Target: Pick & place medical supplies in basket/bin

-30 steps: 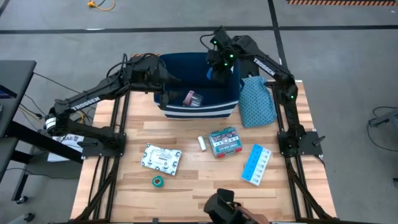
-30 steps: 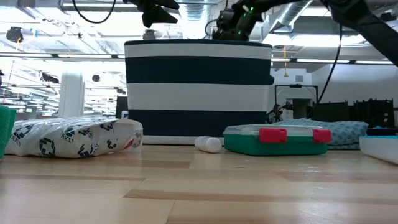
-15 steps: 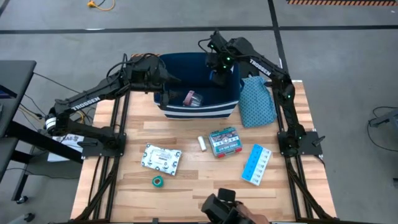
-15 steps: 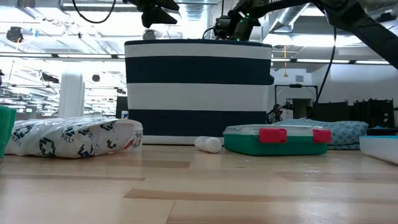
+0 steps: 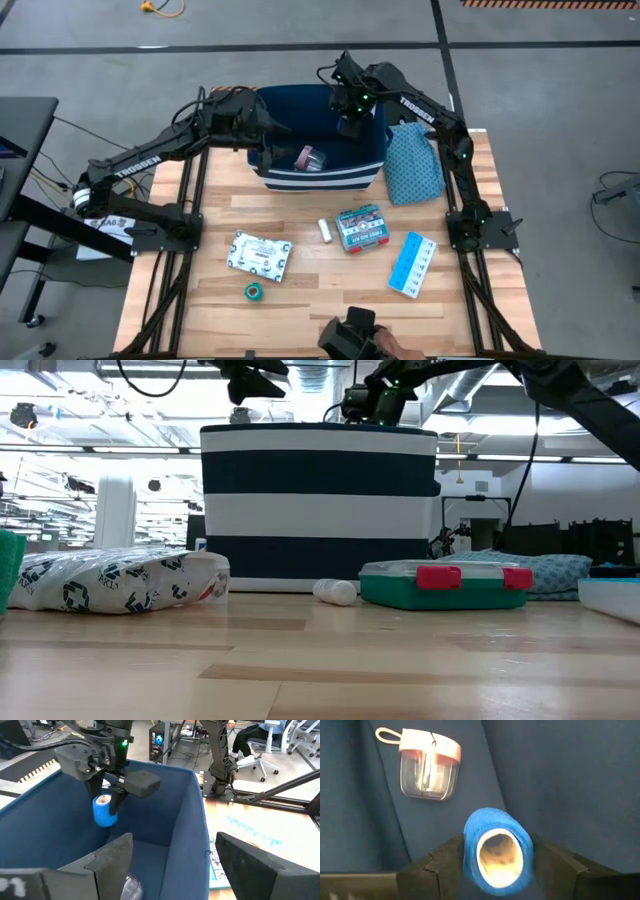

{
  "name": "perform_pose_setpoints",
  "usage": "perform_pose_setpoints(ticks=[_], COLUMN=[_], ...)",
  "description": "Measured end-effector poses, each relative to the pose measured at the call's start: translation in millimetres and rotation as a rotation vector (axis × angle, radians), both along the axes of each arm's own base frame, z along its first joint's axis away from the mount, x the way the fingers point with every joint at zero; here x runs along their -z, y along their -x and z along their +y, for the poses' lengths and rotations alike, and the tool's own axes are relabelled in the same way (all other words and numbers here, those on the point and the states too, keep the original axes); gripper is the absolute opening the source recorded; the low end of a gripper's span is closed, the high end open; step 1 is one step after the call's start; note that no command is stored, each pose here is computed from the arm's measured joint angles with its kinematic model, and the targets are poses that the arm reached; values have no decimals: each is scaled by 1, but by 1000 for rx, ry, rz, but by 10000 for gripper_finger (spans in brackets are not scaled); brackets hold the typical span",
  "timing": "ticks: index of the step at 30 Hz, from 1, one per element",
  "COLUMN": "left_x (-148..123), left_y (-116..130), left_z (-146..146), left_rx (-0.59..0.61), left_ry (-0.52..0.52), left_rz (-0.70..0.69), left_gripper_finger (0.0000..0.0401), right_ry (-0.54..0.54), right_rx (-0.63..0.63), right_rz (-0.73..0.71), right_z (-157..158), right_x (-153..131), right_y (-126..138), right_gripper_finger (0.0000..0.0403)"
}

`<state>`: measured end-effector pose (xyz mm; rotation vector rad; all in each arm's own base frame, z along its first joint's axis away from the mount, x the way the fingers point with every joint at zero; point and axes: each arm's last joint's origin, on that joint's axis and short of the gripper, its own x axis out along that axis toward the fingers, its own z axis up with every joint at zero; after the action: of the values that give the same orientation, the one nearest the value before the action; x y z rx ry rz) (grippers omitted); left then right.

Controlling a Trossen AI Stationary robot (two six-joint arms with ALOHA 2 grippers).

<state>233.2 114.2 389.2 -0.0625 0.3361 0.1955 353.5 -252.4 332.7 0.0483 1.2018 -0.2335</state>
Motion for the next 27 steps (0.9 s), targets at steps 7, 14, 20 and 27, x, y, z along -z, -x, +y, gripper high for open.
perform_pose_setpoints(ticks=[7, 14, 20, 27], left_x=[0, 0, -1, -16], left_y=[0, 0, 4, 31], left_z=[-1, -1, -4, -19], left_rx=[5, 6, 56, 46], left_ry=[0, -2, -23, -60], left_rz=[0, 1, 8, 1], left_gripper_finger=[276, 276, 276, 276], right_ry=[66, 72, 91, 133], right_rx=[-11, -31, -7, -6], right_rz=[30, 30, -23, -141], right_z=[12, 21, 29, 58], right_x=[0, -1, -20, -68], right_y=[-10, -15, -10, 11], right_gripper_finger=[241, 246, 246, 246])
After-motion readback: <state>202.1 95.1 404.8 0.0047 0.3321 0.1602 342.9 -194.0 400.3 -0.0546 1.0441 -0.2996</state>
